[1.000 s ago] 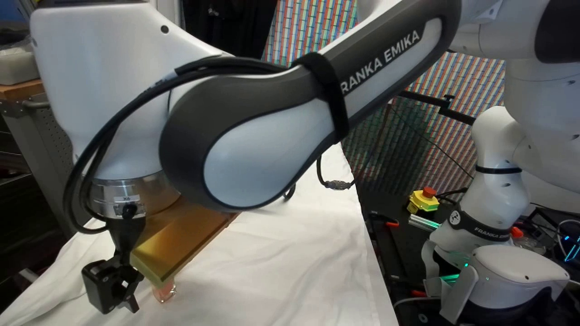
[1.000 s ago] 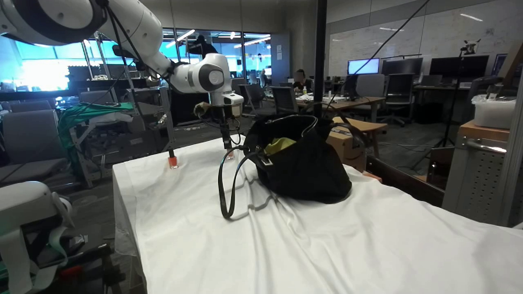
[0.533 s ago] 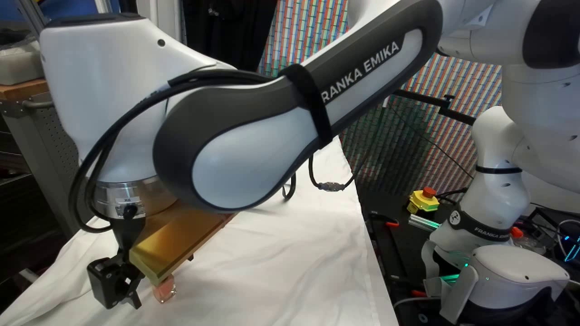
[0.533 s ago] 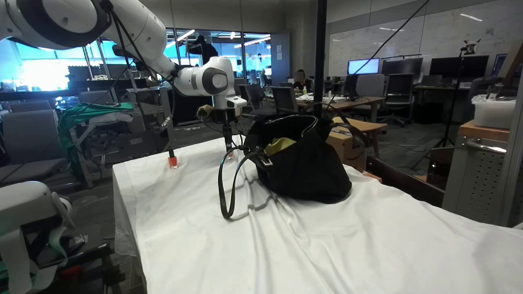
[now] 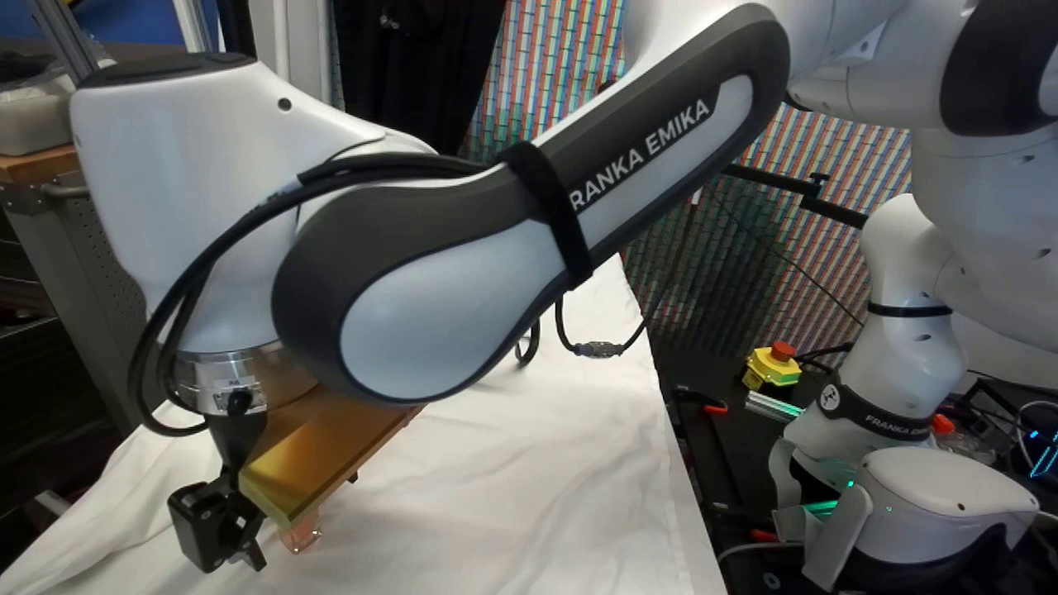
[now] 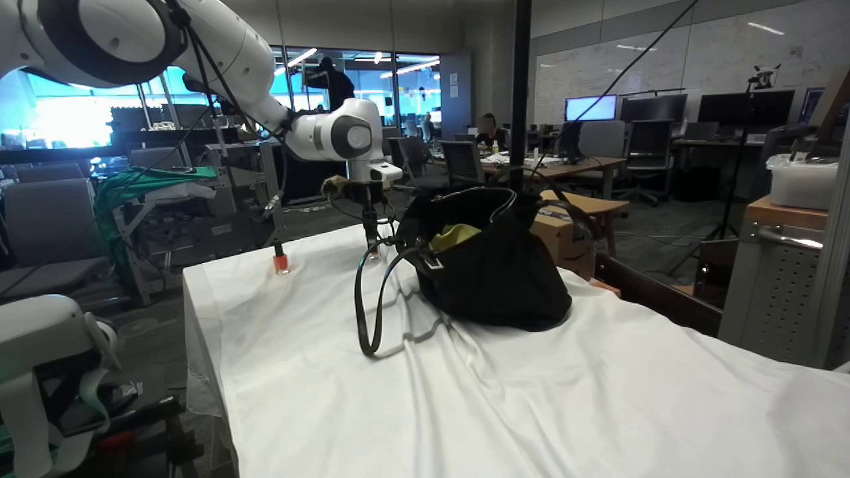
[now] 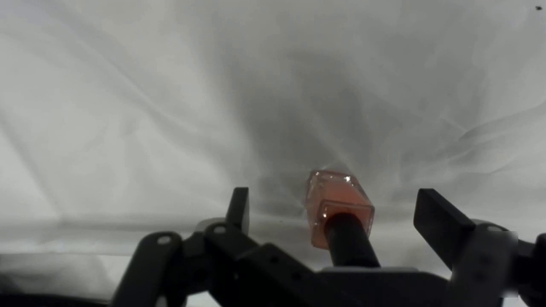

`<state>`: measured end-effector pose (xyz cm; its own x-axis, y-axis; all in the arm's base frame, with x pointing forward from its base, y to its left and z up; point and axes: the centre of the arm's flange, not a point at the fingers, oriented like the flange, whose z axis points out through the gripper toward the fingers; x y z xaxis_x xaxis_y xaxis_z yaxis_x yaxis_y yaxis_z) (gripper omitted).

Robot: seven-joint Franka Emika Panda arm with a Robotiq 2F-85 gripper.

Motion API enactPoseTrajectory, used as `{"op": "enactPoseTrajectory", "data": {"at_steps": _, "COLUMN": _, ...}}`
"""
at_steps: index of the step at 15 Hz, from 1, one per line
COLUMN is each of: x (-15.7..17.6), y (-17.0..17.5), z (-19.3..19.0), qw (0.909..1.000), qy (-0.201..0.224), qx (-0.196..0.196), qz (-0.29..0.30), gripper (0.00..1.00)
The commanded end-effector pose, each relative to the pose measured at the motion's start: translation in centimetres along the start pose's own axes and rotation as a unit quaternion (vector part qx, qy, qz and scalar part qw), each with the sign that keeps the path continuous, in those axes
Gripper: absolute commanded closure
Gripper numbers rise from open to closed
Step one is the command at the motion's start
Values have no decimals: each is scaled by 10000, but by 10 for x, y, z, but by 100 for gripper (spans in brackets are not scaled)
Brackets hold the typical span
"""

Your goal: Put all the nail polish bottles into the bag

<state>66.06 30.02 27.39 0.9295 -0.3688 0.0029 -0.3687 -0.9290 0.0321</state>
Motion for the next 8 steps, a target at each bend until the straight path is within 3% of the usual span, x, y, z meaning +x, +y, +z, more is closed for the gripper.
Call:
{"op": "enactPoseTrajectory", "data": {"at_steps": 1, "x": 12, "y": -8, "z": 0, "qw": 9999, "qy": -115, "qx": 45, "qz": 98, "gripper": 0}}
{"op": "enactPoseTrajectory", "data": {"at_steps": 8, "x": 18, "y": -9, "z": 8, "qw": 9997, "qy": -200, "qx": -12, "qz": 123, "gripper": 0}}
